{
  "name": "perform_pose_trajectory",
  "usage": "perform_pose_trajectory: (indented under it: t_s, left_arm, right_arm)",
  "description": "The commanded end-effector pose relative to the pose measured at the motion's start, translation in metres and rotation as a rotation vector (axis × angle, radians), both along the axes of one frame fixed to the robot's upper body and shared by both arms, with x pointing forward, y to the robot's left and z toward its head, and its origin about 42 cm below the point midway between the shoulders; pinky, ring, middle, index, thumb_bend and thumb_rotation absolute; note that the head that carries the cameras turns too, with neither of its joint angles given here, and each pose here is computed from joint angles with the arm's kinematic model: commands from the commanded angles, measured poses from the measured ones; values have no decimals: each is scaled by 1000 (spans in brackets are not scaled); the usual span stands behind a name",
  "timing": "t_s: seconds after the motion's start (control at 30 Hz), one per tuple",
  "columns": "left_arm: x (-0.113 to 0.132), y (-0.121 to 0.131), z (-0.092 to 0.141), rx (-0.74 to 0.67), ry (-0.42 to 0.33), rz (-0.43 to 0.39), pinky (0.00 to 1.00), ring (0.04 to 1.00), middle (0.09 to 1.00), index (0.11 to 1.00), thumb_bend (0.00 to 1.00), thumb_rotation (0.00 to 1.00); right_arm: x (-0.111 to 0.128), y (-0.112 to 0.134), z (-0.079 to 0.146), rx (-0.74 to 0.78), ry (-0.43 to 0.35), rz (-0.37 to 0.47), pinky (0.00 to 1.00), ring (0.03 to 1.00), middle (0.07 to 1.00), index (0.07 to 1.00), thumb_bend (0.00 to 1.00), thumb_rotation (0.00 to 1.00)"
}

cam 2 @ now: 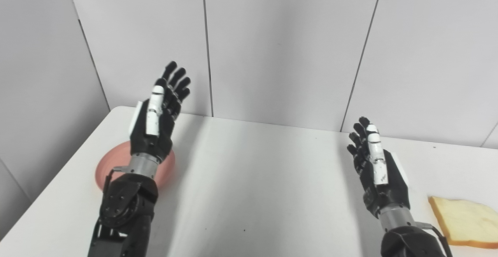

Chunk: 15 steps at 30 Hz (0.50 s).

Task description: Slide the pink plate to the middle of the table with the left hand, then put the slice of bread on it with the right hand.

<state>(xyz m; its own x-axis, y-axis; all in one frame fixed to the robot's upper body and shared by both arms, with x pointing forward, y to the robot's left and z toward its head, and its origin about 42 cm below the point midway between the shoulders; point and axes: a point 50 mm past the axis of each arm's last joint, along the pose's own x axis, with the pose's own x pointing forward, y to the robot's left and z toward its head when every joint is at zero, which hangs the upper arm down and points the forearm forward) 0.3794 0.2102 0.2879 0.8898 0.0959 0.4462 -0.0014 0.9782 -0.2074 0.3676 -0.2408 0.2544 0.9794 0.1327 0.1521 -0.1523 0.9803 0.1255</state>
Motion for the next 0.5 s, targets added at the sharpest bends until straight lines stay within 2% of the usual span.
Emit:
perform_pose_trajectory:
  t_s: [0.0,0.17,0.47]
  left_arm:
    - [2,8,25,-1,-92,63,917,922,926,915,398,1000]
    - [7,33,21,16,-97,122,946,940,942,938,424,1000]
    - [15,81,10,-64,-73,223,946,950,947,931,417,1000]
  right_arm:
    - [2,1,22,-9,-76,10,1000,1000,1000,1000,183,1000]
    - [3,0,21,-10,-74,21,1000,1000,1000,1000,183,1000]
    - [3,0,21,-1,-72,30,1000,1000,1000,1000,184,1000]
